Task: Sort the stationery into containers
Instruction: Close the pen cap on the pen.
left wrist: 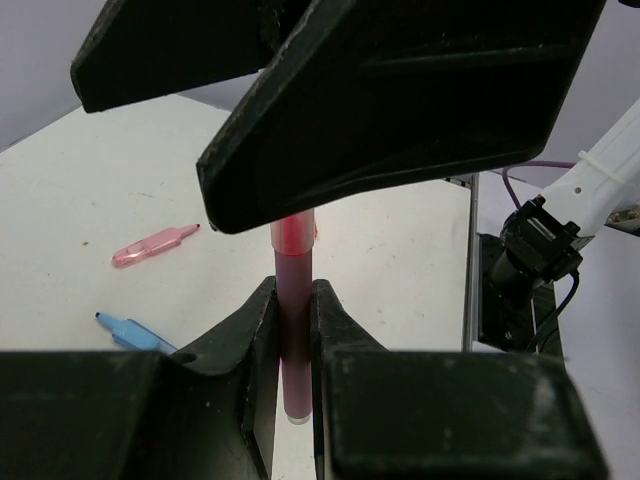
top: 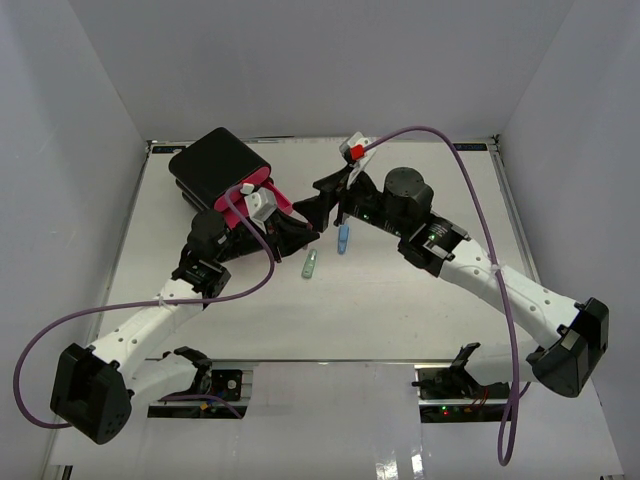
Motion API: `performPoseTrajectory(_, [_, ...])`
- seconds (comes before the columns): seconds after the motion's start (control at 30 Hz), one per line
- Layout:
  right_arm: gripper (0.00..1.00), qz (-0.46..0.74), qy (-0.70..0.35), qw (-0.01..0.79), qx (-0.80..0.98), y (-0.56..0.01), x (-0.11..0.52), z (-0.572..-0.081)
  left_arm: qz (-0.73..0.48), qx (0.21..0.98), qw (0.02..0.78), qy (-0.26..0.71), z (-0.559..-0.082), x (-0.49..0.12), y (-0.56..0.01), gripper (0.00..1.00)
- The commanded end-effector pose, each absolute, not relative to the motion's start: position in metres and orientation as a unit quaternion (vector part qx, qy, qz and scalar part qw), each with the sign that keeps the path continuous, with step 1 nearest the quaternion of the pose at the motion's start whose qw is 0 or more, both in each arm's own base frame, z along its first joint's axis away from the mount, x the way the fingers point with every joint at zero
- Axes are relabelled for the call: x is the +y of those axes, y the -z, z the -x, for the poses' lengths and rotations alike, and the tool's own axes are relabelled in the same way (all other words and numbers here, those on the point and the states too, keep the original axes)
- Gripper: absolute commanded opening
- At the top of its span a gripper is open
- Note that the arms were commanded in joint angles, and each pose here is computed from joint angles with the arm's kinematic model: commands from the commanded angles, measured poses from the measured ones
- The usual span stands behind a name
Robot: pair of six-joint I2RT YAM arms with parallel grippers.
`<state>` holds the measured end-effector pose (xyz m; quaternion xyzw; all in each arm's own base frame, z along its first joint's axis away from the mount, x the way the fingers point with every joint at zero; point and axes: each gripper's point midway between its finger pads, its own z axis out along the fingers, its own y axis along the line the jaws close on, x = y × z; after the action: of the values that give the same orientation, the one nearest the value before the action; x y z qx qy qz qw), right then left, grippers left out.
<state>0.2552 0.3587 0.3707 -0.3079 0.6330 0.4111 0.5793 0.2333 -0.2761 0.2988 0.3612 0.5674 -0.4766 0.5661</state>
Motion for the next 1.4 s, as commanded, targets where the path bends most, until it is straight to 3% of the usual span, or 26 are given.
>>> performPoseTrajectory(0.0, [0.75,0.299,-0.421,0.603,0.608,-0.396,0.361,-0.252,-0.364,0.549,0.589,0.468,-0.234,-0.274,-0.322,0.00])
performPoseTrajectory(0.5, [0.37,0.303,-0.429,0.589,0.615,-0.386,0.371,-0.249,-0.364,0.550,0.588,0.468,-0.234,-0.274,-0.321,0.00])
performPoseTrajectory(0.63, [0.21,0.304,-0.429,0.586,0.617,-0.383,0.372,-0.248,-0.363,0.550,0.589,0.468,-0.234,-0.274,-0.321,0.00])
performPoseTrajectory(0.8, [0.08,0.307,-0.423,0.573,0.632,-0.372,0.373,-0.248,-0.364,0.546,0.593,0.467,-0.233,-0.273,-0.324,0.00])
performPoseTrajectory(1.37, [0.08,0.318,-0.371,0.460,0.741,-0.269,0.359,-0.227,-0.354,0.498,0.648,0.455,-0.233,-0.266,-0.383,0.00])
